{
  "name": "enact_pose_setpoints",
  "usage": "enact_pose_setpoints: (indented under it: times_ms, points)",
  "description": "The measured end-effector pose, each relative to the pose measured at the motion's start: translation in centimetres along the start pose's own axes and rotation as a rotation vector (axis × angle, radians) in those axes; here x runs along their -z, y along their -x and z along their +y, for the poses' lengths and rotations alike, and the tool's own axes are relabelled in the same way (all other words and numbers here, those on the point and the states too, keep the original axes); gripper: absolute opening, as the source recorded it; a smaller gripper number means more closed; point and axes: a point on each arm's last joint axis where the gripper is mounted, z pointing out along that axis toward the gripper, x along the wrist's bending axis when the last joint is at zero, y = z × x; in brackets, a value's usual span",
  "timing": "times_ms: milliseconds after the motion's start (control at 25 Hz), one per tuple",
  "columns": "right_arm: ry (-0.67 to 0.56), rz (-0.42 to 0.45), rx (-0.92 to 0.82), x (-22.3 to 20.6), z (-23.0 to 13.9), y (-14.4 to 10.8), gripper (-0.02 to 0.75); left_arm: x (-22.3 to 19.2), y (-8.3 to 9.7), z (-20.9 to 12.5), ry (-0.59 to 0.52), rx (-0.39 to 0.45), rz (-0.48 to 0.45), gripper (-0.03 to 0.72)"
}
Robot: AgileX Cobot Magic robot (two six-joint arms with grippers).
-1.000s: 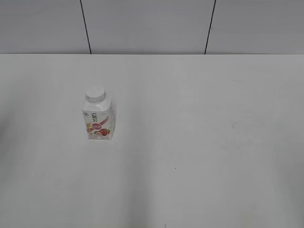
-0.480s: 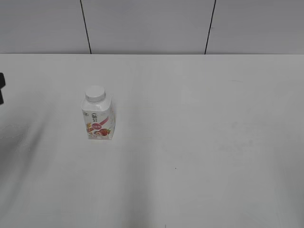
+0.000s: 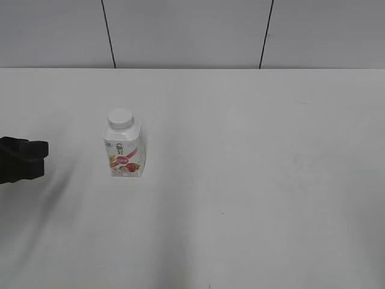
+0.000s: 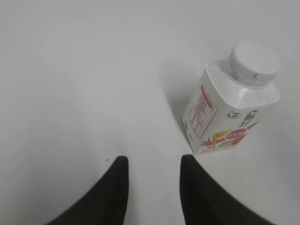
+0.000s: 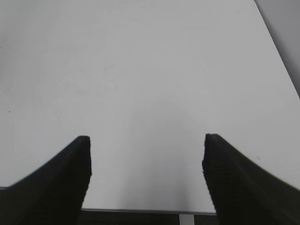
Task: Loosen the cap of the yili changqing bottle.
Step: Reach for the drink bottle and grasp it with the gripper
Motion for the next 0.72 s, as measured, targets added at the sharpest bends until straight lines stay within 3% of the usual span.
enact_pose_setpoints:
  times_ms: [80, 280, 400, 480, 560, 720]
  points:
    - [0.000, 0.000, 0.000, 0.0, 0.0, 0.0, 0.586, -0.3, 0.4, 0.0, 0.023, -0.017, -0.045, 0.239]
    - [0.000, 0.000, 0.000, 0.0, 0.0, 0.0, 0.586, -0.5, 2.3, 0.5, 0.138, -0.180, -0.284, 0.270]
    - [0.000, 0.000, 0.000, 0.0, 0.0, 0.0, 0.586, -1.0, 2.1, 0.1, 0.151, -0.129, -0.375, 0.396]
    - [0.000, 0.000, 0.000, 0.0, 0.0, 0.0, 0.586, -1.5, 1.5, -0.3, 0.147, -0.076, -0.403, 0.515]
    - [0.000, 0.000, 0.000, 0.0, 0.0, 0.0, 0.586, -1.8, 1.0, -0.8, 0.140, -0.049, -0.426, 0.589]
    - [0.000, 0.000, 0.000, 0.0, 0.0, 0.0, 0.586, -2.7, 0.2, -1.5, 0.077, -0.105, -0.495, 0.613]
